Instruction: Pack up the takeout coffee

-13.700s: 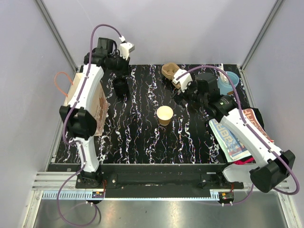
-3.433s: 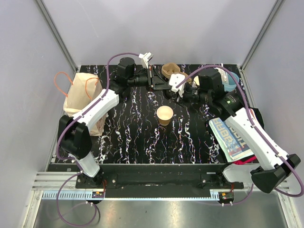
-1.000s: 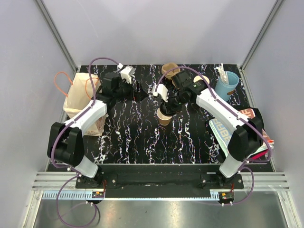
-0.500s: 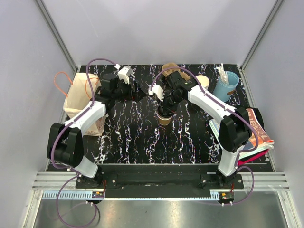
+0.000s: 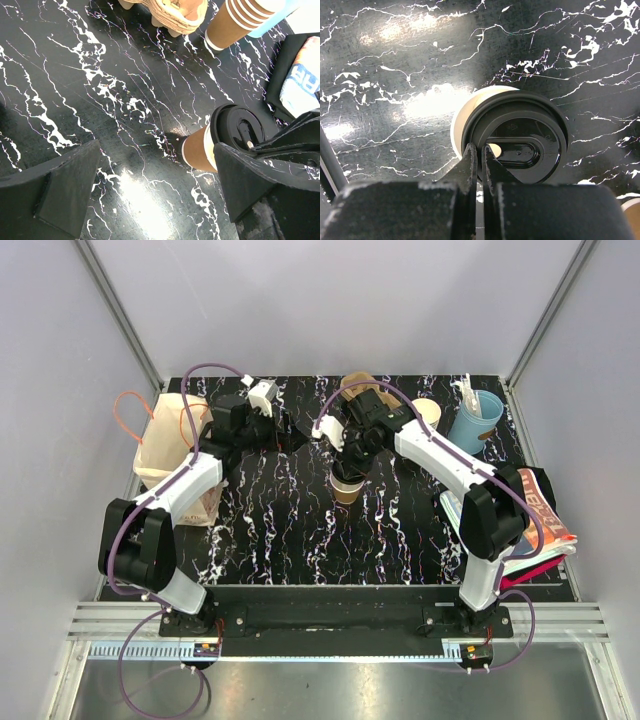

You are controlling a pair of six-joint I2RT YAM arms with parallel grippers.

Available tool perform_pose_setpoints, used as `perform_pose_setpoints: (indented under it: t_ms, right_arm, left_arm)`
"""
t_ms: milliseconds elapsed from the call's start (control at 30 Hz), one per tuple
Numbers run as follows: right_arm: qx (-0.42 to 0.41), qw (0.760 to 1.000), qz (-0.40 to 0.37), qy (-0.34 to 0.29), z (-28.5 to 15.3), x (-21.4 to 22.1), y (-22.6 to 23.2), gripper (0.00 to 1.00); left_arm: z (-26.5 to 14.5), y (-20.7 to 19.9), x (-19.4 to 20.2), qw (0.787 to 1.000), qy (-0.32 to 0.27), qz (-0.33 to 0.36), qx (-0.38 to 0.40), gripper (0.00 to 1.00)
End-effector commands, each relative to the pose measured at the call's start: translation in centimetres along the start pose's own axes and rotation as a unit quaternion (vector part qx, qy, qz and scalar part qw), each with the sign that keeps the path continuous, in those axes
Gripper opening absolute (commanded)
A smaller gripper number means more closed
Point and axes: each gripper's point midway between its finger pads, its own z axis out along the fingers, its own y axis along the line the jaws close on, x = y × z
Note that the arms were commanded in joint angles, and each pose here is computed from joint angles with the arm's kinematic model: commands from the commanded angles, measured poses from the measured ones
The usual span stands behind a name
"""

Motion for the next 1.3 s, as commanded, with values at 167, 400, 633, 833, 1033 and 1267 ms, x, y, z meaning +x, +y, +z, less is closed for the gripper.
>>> perform_pose_setpoints:
  t_ms: [167, 400, 633, 833, 1033, 1267]
  right_arm:
    - [0.004, 1.0, -0.015, -0.006, 0.6, -0.8, 0.2, 0.02]
    - [-0.01, 1.0, -0.02, -0.004, 0.8, -0.7, 1.0, 0.03]
    - [-0.015, 1.0, -0.02, 0.003, 1.3, -0.2, 1.3, 0.03]
    - [-0.011, 1.0, -0.021, 0.005, 1.4, -0.2, 1.1, 0.03]
    - [-0.011, 1.0, -0.021, 0.009, 1.8, -0.1, 1.2, 0.04]
    - [-0.013, 1.0, -0.023, 0.018, 2.3, 0.3, 1.3, 0.07]
  left_arm:
    - [-0.6, -0.9, -2.3, 0.999, -0.037, 0.016, 0.021, 0.99]
    - [-0.6, -0.6, -2.3, 0.999, -0.039, 0.007, 0.018, 0.99]
    - [-0.4, 0.2, -2.1, 0.999, -0.034, -0.02, 0.017, 0.99]
    - [-0.4, 0.8, -2.0, 0.999, -0.03, -0.037, 0.021, 0.99]
    - [-0.4, 0.7, -2.2, 0.998, -0.031, -0.038, 0.025, 0.99]
    - [-0.5, 0.5, -2.2, 0.998, -0.031, -0.039, 0.029, 0.99]
